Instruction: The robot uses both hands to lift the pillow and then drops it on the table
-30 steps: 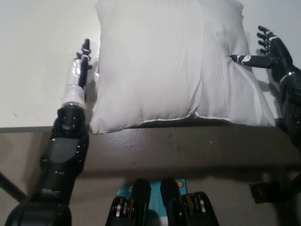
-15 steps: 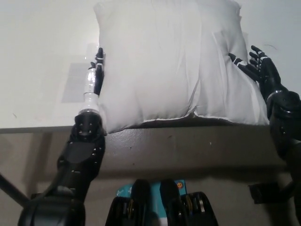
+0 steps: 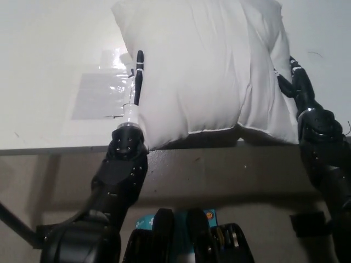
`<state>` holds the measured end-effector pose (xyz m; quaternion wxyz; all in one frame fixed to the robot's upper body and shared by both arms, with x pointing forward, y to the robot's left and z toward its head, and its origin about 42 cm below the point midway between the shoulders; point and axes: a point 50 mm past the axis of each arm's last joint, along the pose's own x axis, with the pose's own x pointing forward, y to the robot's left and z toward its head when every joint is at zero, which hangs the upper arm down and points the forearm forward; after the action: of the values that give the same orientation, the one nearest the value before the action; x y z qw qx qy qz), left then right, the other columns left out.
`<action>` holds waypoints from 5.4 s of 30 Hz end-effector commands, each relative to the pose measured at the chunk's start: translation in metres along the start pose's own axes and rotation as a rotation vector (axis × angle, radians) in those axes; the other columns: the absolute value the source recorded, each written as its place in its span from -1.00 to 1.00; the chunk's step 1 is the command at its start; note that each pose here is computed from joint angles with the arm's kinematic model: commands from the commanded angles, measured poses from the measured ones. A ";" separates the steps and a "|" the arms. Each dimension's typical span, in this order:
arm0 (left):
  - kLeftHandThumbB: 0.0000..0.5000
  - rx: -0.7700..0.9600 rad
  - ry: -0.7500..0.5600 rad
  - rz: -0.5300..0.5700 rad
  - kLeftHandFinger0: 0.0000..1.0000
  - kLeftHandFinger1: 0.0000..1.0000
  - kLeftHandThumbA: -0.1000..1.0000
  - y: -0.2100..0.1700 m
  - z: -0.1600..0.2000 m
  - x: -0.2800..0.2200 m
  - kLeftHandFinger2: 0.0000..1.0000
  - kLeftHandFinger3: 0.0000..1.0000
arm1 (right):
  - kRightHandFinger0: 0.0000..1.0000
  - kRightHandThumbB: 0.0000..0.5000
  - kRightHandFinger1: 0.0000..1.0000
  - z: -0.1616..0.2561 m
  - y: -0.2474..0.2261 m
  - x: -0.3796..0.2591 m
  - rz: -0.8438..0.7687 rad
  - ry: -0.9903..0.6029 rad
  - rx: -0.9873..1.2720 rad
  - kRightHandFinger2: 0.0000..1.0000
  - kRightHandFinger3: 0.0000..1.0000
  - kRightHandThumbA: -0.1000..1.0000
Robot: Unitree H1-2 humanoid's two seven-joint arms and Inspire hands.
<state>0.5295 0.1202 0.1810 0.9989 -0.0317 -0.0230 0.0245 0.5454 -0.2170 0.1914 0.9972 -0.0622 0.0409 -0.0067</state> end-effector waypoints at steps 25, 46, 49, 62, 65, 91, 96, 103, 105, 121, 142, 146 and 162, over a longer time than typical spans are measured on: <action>-0.26 -0.020 -0.285 -0.169 1.00 1.00 1.00 -0.082 0.096 0.009 1.00 1.00 | 1.00 0.65 1.00 0.112 0.085 -0.021 0.239 -0.365 0.055 1.00 1.00 1.00; -0.24 0.004 -0.664 -0.208 1.00 1.00 1.00 -0.104 0.282 0.006 1.00 1.00 | 1.00 0.94 1.00 0.303 0.055 -0.072 0.195 -0.795 -0.042 1.00 1.00 1.00; -0.18 0.043 -0.694 -0.209 1.00 1.00 1.00 -0.106 0.291 0.005 1.00 1.00 | 1.00 0.90 1.00 0.310 0.053 -0.076 0.193 -0.814 -0.052 1.00 1.00 1.00; -0.47 0.050 -0.572 -0.169 1.00 1.00 1.00 -0.092 0.230 0.013 1.00 1.00 | 1.00 0.83 1.00 0.246 0.053 -0.048 0.167 -0.673 -0.082 1.00 1.00 1.00; -0.51 0.066 -0.525 -0.148 1.00 1.00 1.00 -0.082 0.204 0.016 1.00 1.00 | 1.00 0.73 1.00 0.221 0.053 -0.039 0.163 -0.613 -0.089 1.00 1.00 1.00; -0.45 0.136 -0.181 -0.076 1.00 1.00 1.00 -0.022 0.022 -0.005 1.00 1.00 | 1.00 0.68 1.00 0.044 0.067 -0.023 0.211 -0.212 -0.036 1.00 1.00 1.00; -0.04 0.192 -0.242 -0.078 1.00 1.00 1.00 0.019 0.017 -0.010 1.00 1.00 | 1.00 0.72 1.00 0.049 0.027 -0.041 0.180 -0.286 -0.076 1.00 1.00 1.00; -0.20 0.173 -0.295 -0.032 1.00 1.00 1.00 0.078 0.017 -0.024 1.00 1.00 | 1.00 0.78 1.00 0.035 -0.046 -0.061 0.072 -0.327 -0.181 1.00 1.00 1.00; -0.21 0.173 -0.304 -0.021 1.00 1.00 1.00 0.094 0.019 -0.027 1.00 1.00 | 1.00 0.64 1.00 0.033 -0.064 -0.069 0.037 -0.337 -0.217 1.00 1.00 1.00; -0.40 0.236 -0.430 0.001 1.00 1.00 1.00 0.146 0.030 -0.089 1.00 1.00 | 1.00 0.19 1.00 0.013 -0.130 -0.121 -0.054 -0.392 -0.253 1.00 1.00 1.00; -0.32 0.123 -0.395 0.070 1.00 1.00 1.00 0.136 -0.038 -0.239 1.00 1.00 | 1.00 0.02 1.00 -0.102 -0.088 -0.283 0.009 -0.410 -0.416 1.00 1.00 1.00; -0.54 0.144 -0.353 0.064 1.00 1.00 1.00 0.137 -0.056 -0.244 1.00 1.00 | 1.00 -0.17 1.00 -0.130 -0.090 -0.290 0.005 -0.337 -0.414 1.00 1.00 1.00; -0.78 0.139 -0.346 0.085 1.00 1.00 1.00 0.137 -0.058 -0.228 1.00 1.00 | 1.00 -0.21 1.00 -0.148 -0.092 -0.270 -0.010 -0.312 -0.422 1.00 1.00 1.00</action>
<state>0.2953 0.2405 0.0954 0.9838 0.0343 -0.1587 0.0754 0.2600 -0.3207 0.0670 0.9633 -0.2594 -0.0683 0.0097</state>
